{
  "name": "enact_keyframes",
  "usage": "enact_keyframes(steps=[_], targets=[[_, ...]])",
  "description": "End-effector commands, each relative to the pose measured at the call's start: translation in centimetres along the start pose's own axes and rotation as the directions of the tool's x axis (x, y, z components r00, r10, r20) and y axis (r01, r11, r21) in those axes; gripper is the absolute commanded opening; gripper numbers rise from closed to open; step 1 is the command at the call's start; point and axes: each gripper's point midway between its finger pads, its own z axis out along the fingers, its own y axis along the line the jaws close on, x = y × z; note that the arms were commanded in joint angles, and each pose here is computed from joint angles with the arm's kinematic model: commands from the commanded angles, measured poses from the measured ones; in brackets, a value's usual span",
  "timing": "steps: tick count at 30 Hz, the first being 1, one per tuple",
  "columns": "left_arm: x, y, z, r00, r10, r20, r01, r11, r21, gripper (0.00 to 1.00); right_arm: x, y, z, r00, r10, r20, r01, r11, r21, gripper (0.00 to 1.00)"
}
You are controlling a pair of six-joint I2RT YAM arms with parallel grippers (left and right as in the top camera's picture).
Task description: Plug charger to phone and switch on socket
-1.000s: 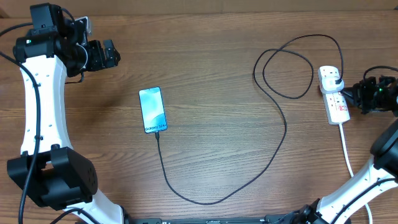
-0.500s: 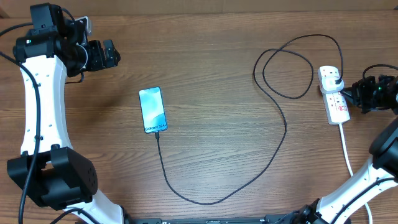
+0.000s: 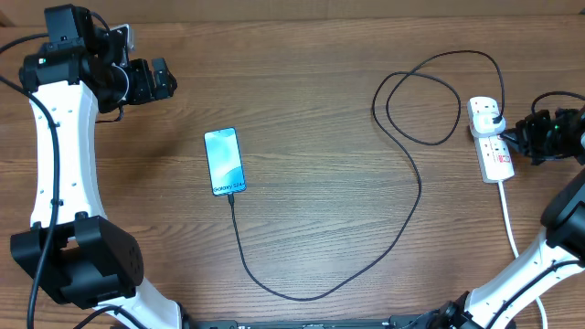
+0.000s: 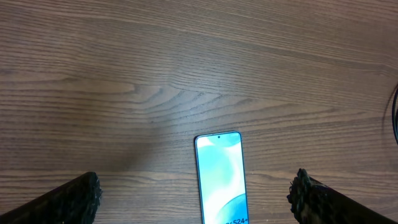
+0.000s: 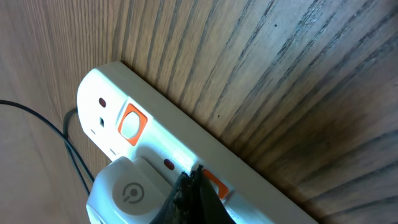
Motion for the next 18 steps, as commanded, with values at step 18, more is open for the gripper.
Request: enact_keyframes(steps=[18], targets=[[-0.4, -0.4, -0.3, 1.0, -0.002, 0.014, 0.002, 1.0, 0.001, 1.0, 5.8, 1.1, 4.1, 0.98, -0.093, -0.178, 0.102, 0.994, 0.04, 0.04]])
